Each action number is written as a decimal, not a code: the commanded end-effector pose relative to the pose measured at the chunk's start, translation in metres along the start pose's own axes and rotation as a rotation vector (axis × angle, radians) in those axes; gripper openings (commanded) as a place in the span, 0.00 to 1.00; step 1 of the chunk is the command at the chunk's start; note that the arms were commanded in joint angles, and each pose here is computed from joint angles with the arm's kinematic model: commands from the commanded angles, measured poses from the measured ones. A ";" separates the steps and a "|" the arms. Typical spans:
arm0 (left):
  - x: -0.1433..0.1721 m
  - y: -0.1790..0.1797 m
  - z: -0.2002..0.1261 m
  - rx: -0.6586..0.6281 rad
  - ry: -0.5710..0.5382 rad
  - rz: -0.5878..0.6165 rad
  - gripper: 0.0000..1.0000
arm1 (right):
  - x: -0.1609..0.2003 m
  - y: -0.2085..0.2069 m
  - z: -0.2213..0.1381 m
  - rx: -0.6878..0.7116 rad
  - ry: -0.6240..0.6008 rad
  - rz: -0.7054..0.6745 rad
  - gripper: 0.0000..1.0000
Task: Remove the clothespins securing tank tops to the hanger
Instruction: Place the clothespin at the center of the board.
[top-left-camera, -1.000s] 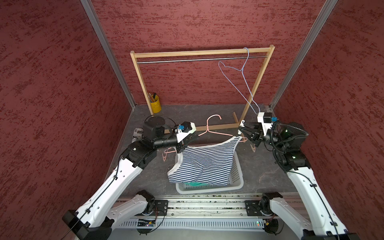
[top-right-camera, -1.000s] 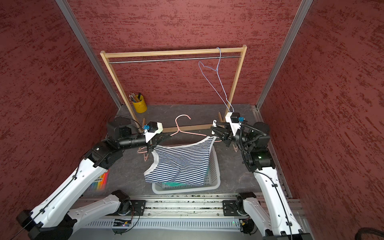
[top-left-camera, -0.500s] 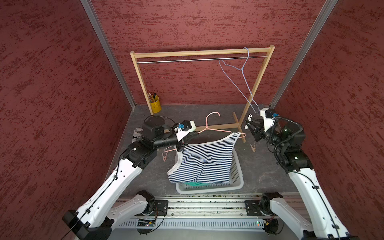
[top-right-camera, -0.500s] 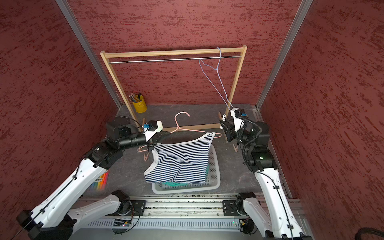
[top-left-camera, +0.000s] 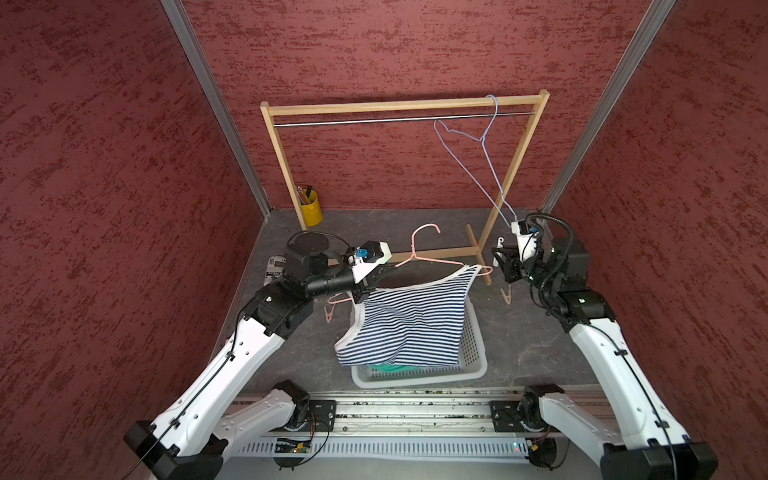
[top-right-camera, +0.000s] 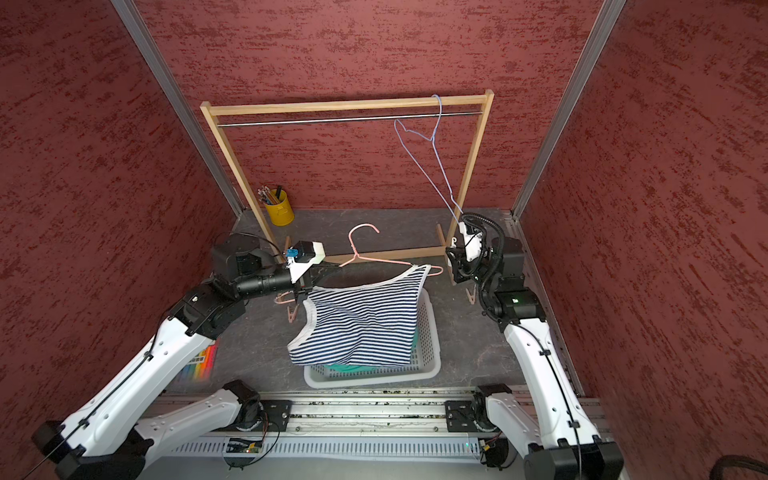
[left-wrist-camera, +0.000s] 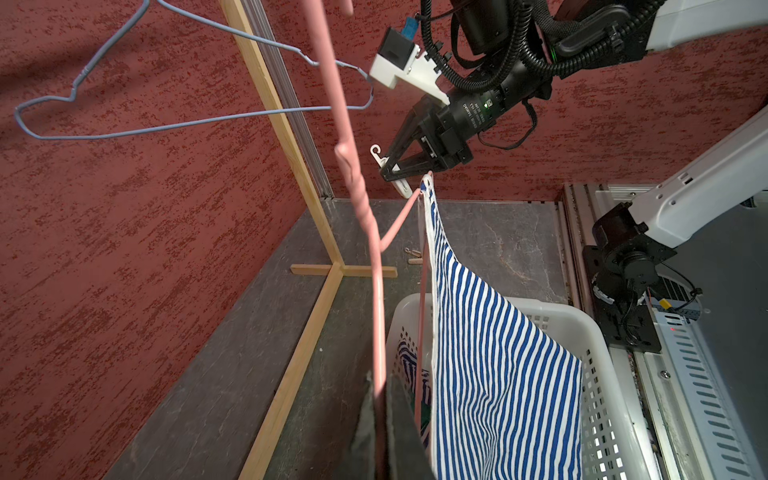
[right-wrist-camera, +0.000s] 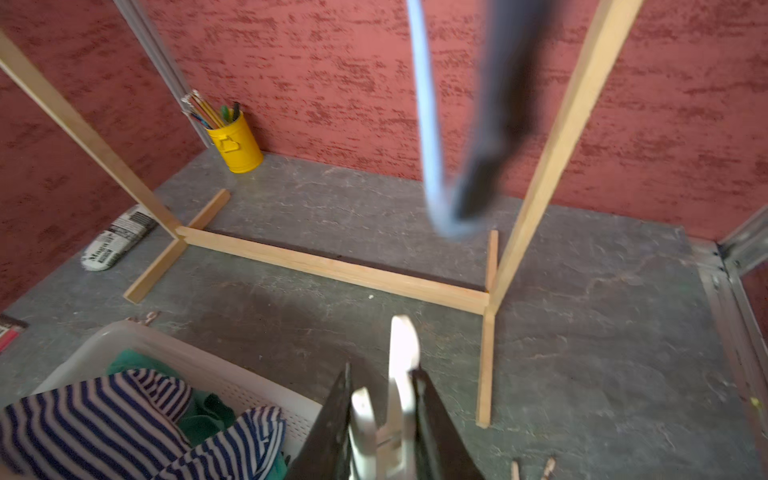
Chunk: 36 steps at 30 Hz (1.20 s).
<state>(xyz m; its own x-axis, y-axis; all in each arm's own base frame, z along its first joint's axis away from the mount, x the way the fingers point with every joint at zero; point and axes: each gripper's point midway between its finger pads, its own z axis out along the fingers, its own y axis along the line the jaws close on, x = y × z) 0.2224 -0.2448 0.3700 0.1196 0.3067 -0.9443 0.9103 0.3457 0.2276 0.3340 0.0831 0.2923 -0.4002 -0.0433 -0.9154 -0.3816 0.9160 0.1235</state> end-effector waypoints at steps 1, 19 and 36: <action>-0.006 0.000 -0.004 -0.018 -0.018 0.021 0.00 | -0.003 -0.026 -0.001 0.132 0.026 0.026 0.00; -0.004 -0.002 -0.002 -0.007 -0.012 0.027 0.00 | 0.035 -0.069 -0.011 0.310 0.075 0.162 0.00; -0.007 -0.005 -0.003 0.005 -0.032 0.026 0.00 | 0.113 -0.071 0.011 0.313 0.218 0.360 0.00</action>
<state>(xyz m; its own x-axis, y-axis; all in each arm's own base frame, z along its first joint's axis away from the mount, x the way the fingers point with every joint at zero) 0.2198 -0.2458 0.3677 0.1189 0.3096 -0.9434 0.9121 0.3414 0.2270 0.3195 0.0151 0.1822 -0.6275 0.2141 -0.7486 0.0554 0.9713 0.2314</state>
